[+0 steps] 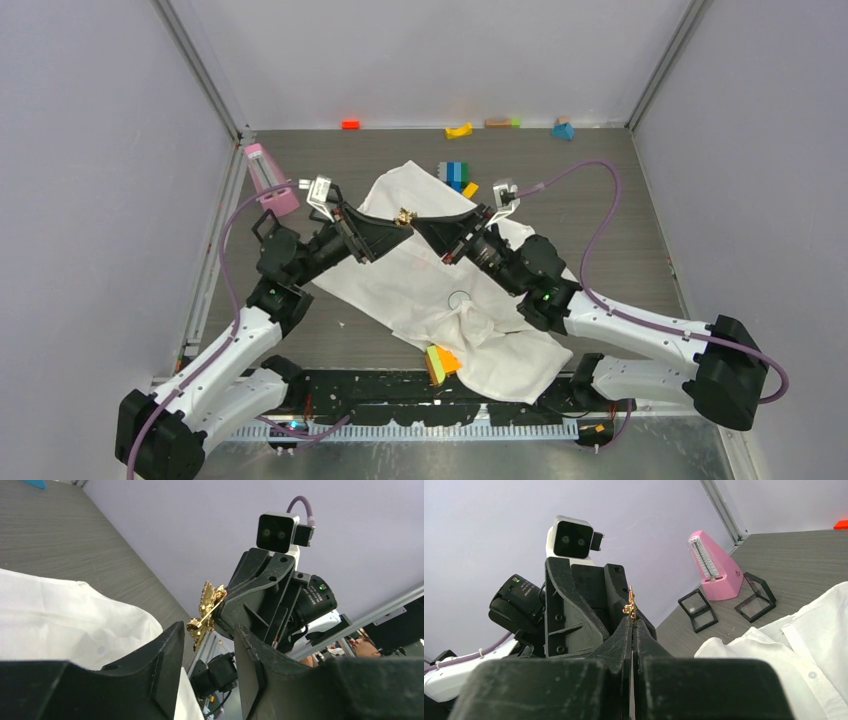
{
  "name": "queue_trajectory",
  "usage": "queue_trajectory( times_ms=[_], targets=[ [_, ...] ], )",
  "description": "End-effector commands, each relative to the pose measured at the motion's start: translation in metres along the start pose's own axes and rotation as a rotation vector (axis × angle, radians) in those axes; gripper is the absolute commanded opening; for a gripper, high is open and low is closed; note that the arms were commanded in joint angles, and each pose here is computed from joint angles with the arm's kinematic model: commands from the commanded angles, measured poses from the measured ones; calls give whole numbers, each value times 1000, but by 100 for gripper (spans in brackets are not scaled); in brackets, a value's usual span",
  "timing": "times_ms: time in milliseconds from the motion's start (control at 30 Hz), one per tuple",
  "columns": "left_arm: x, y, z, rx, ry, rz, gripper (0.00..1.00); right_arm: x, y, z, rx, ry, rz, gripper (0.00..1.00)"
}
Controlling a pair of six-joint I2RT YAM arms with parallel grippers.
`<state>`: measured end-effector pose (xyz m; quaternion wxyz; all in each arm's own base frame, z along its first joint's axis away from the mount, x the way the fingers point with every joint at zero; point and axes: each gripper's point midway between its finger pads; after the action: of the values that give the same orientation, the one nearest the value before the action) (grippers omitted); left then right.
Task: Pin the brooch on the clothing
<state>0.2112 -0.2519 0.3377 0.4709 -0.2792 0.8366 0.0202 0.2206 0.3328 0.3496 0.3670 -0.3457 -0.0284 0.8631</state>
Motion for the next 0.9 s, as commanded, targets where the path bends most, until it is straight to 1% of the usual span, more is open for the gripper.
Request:
queue_trajectory(
  times_ms=[0, 33, 67, 133, 167, 233, 300, 367, 400, 433, 467, 500, 533, 567, 600, 633, 667, 700, 733, 767, 800, 867],
  targets=[
    [-17, -2, -16, 62, -24, -63, 38, -31, -7, 42, -127, -43, -102, 1],
    [-17, -2, -16, 63, -23, -64, 33, -31, -6, 42, -127, -45, -102, 1],
    [-17, -2, -16, 63, -22, -66, 26, -32, -6, 43, -129, -45, -104, 1],
    [-17, -3, -16, 64, -24, -66, 7, -33, -5, 42, -126, -47, -107, 1],
    [-16, -3, -15, 63, -25, -62, 1, -32, -5, 41, -122, -48, -106, 1],
    [-12, -4, -12, 61, -23, -47, 0, -32, -4, 37, -107, -50, -109, 1],
    [-6, -4, -9, 55, -20, -22, 0, -30, -1, 29, -56, -48, -97, 1],
    [5, -2, -4, 39, -15, 28, 0, -31, 2, 21, -2, -31, -86, 9],
    [11, -1, -2, 29, -17, 60, 0, -31, 3, 19, 17, -20, -81, 26],
    [16, 0, 0, 21, -23, 97, 0, -31, 8, 13, 50, -10, -66, 36],
    [23, 2, 3, 11, -29, 141, 0, -31, 11, 10, 67, -1, -57, 52],
    [28, 3, 3, 7, -36, 181, 0, -31, 18, 4, 94, 15, -26, 57],
    [34, 5, 5, -2, -41, 224, 0, -31, 21, 2, 108, 23, -6, 65],
    [39, 7, 6, 4, -63, 269, 0, -29, 31, -13, 172, 42, 39, 68],
    [46, 9, 9, -9, -63, 319, 0, -37, 36, -22, 214, 52, 37, 70],
    [53, 11, 14, -22, -57, 367, 0, -32, 47, -33, 266, 54, 82, 70],
    [60, 12, 17, -25, -59, 408, 0, -39, 53, -45, 302, 54, 76, 71],
    [68, 15, 20, -23, -54, 457, 0, -32, 62, -45, 296, 30, 129, 72],
    [75, 16, 22, -13, -52, 502, 0, -39, 66, -51, 306, 22, 125, 72],
    [80, 18, 22, 3, -53, 544, 0, -33, 71, -46, 274, -9, 175, 72],
    [86, 20, 21, 19, -52, 589, 0, -38, 73, -49, 270, -19, 180, 72],
    [91, 24, 13, 77, -52, 669, 0, -23, 76, -37, 189, -63, 295, 72]
  ],
)
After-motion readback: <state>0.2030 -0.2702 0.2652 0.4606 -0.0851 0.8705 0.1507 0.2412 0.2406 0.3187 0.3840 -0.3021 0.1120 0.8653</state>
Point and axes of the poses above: each gripper's point midway between its finger pads, its own y axis back along the fingers, its own z axis along the line the jaws close on, x = y × z, and after that the axes turned 14 degrees about -y, right-handed
